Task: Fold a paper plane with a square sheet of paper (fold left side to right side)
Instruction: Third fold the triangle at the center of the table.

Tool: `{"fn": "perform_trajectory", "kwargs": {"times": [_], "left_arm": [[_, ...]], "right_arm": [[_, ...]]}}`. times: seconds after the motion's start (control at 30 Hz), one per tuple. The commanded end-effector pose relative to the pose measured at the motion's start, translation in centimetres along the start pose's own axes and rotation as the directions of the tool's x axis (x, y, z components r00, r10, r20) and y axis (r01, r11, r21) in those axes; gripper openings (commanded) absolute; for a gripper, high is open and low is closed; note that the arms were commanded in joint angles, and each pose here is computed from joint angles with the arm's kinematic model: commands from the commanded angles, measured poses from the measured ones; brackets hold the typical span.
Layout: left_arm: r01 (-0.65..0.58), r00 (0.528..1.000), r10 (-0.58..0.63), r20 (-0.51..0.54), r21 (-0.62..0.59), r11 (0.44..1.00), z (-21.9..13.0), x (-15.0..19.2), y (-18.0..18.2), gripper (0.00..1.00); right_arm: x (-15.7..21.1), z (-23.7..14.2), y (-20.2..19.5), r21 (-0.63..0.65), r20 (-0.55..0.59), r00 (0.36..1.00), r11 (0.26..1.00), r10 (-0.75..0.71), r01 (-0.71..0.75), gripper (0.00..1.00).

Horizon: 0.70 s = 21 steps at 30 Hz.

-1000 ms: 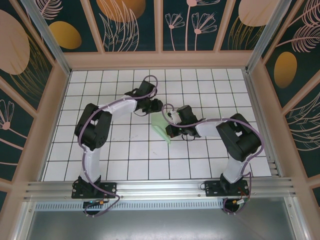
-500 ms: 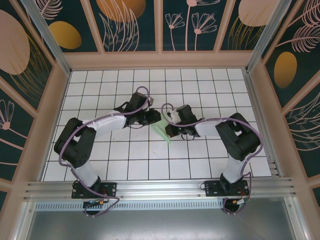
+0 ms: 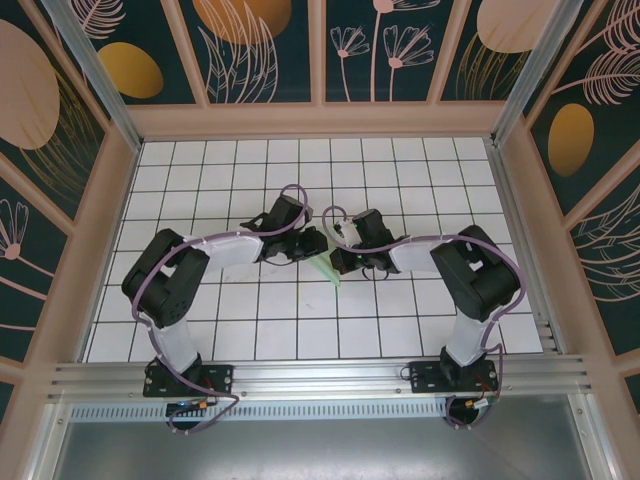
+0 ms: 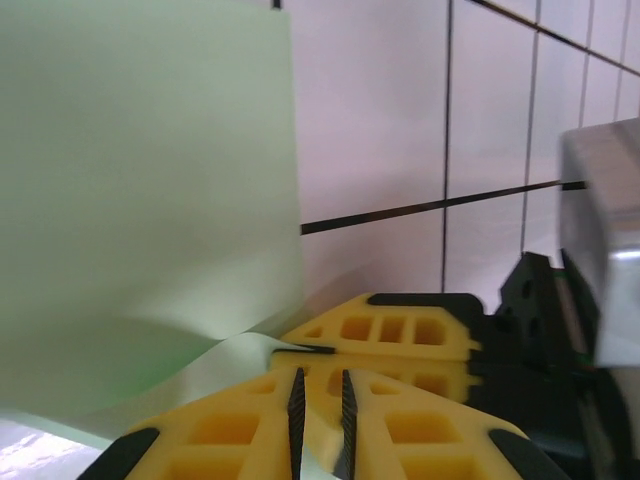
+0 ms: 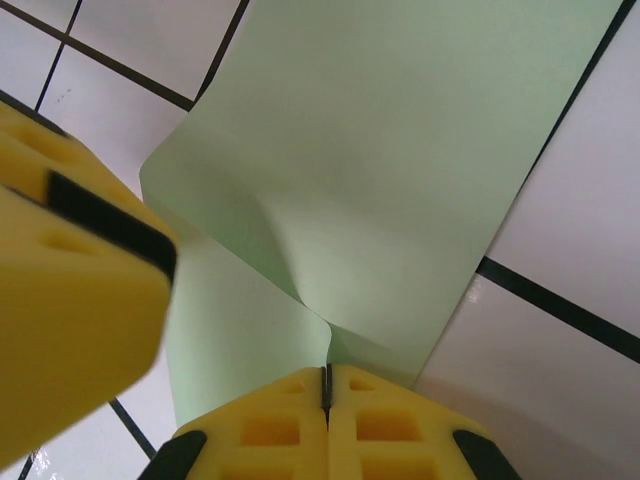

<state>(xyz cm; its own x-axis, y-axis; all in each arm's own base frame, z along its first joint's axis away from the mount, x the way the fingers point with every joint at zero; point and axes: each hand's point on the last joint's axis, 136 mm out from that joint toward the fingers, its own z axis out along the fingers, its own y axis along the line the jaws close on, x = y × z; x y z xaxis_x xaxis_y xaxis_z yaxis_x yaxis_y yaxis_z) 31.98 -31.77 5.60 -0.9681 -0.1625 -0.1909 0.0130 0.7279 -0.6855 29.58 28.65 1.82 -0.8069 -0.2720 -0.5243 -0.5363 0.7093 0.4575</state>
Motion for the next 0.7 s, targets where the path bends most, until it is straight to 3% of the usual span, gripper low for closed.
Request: {"fn": "perform_trajectory", "kwargs": {"times": [0.0, 0.47, 0.67], "left_arm": [[0.019, 1.0, -0.019, 0.001, -0.022, 1.0, 0.9, 0.4, 1.2, 0.21], [0.043, 0.998, -0.047, -0.029, -0.116, 0.992, 2.0, 2.4, 5.1, 0.21], [0.059, 0.997, -0.066, -0.038, -0.158, 0.986, 2.5, 3.2, 6.9, 0.2]], "right_arm": [[3.9, 1.1, -1.6, 0.06, -0.126, 0.991, 0.998, 0.042, -0.034, 0.0], [4.0, 1.2, -1.8, 0.066, -0.129, 0.991, 0.997, 0.047, -0.039, 0.0], [2.1, 0.6, -1.1, 0.055, -0.086, 0.995, 0.998, 0.043, -0.038, 0.0]]}}
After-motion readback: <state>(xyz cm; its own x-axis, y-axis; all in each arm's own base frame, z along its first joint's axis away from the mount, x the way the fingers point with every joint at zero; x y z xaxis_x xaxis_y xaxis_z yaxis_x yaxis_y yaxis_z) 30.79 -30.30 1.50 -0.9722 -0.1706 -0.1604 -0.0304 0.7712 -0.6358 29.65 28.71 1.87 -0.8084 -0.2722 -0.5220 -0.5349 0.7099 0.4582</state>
